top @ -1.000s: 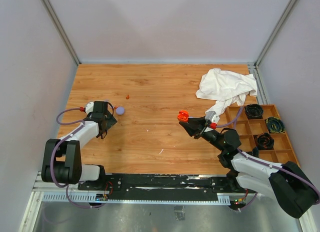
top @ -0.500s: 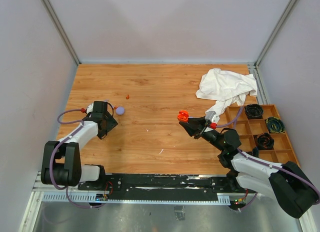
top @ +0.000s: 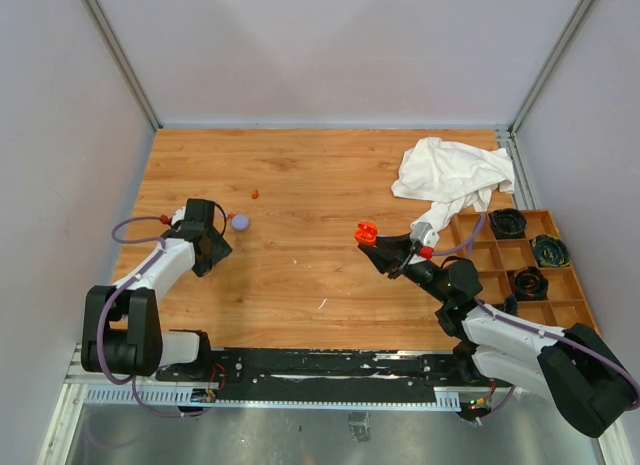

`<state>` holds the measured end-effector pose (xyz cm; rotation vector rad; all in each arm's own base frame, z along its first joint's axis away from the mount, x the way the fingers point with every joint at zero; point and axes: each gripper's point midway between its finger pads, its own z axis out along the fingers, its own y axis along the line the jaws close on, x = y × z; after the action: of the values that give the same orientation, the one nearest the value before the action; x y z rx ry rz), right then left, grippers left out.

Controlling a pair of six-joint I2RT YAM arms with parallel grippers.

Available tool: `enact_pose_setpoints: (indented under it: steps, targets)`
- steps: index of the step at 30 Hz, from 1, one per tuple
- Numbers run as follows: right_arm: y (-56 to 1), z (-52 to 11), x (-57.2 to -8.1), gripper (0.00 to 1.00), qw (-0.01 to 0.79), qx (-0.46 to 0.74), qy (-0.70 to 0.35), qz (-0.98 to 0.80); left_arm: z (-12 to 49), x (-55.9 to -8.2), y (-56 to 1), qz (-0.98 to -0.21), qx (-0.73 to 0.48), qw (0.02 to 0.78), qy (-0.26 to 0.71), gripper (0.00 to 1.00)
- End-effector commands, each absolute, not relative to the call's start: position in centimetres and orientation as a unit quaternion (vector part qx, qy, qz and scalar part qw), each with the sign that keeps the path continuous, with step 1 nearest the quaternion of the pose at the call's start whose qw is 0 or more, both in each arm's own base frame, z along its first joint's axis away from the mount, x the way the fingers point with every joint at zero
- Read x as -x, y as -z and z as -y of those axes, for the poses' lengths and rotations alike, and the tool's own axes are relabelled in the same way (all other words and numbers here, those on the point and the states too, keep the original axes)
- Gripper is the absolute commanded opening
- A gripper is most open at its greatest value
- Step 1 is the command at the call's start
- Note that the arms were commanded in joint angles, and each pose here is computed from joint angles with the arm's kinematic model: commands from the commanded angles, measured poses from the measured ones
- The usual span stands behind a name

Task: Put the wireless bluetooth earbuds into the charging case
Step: Move the earbud to the center of the board.

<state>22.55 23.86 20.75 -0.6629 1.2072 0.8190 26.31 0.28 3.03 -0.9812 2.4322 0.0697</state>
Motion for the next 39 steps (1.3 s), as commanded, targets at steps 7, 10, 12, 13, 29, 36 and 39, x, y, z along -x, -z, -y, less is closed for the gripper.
enact_pose_setpoints:
  steps: [7,10,12,13,29,36,39]
  targets:
    - [-21.5,-24.1,-21.9,0.08,0.701,0.297,-0.377,-0.528,-2.5,-27.0,-2.3,-0.894,0.363,0.241,-0.099,0.47]
    - [-21.6,-24.1,-21.9,0.08,0.7,0.298,-0.379,-0.527,-2.7,-27.4,-2.4,-0.893,0.364,0.246,-0.101,0.45]
    - [-21.6,-24.2,-21.9,0.08,0.7,0.298,-0.379,-0.527,-2.6,-27.7,-2.5,-0.891,0.364,0.251,-0.098,0.45]
    - [-21.6,-24.2,-21.9,0.08,0.7,0.298,-0.379,-0.527,-2.6,-27.8,-2.4,-0.892,0.363,0.251,-0.096,0.45]
    - [-21.8,-24.2,-21.8,0.08,0.701,0.298,-0.381,-0.525,-2.0,-27.6,-1.8,-0.9,0.355,0.238,-0.085,0.27]
    - [-21.7,-24.2,-21.8,0.08,0.699,0.299,-0.38,-0.526,0.2,-27.4,-1.6,-0.916,0.333,0.221,-0.039,0.23]
    - [-21.7,-24.2,-21.8,0.08,0.699,0.299,-0.38,-0.527,2.1,-27.3,-1.9,-0.924,0.312,0.221,-0.019,0.22]
